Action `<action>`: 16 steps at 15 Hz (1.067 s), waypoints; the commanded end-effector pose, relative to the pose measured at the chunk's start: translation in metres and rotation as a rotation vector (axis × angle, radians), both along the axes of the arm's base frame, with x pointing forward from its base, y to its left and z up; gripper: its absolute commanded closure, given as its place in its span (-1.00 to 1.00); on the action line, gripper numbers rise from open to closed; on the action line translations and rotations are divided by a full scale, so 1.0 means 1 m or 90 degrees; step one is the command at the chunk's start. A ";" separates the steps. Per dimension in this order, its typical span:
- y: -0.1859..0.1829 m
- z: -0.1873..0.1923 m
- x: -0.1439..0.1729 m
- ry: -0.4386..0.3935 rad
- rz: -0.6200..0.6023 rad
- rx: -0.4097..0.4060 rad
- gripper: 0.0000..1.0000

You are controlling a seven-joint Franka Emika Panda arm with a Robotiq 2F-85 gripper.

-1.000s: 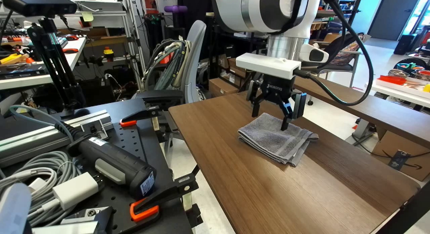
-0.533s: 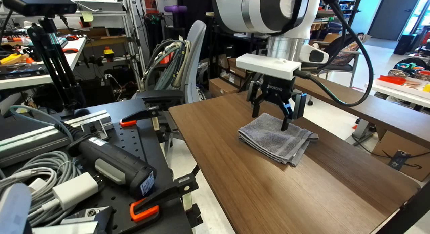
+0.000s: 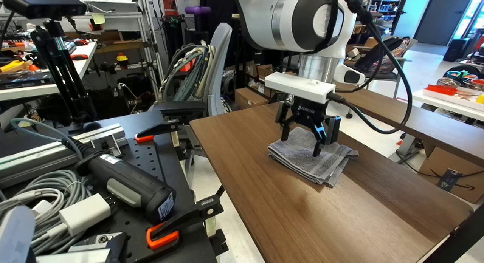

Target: Move the towel

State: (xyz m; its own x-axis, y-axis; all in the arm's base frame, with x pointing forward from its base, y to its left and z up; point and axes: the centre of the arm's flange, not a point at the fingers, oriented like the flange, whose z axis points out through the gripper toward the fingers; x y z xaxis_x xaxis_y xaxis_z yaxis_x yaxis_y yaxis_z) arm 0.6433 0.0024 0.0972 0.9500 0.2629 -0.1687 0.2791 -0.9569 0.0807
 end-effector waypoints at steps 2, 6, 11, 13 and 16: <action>0.001 -0.025 0.018 -0.029 0.030 -0.007 -1.00; 0.009 -0.034 0.021 -0.119 0.039 0.030 -1.00; 0.010 -0.044 0.029 -0.158 0.055 0.062 -1.00; 0.007 -0.049 0.031 -0.149 0.058 0.066 -1.00; -0.003 -0.054 0.033 -0.140 0.058 0.062 -1.00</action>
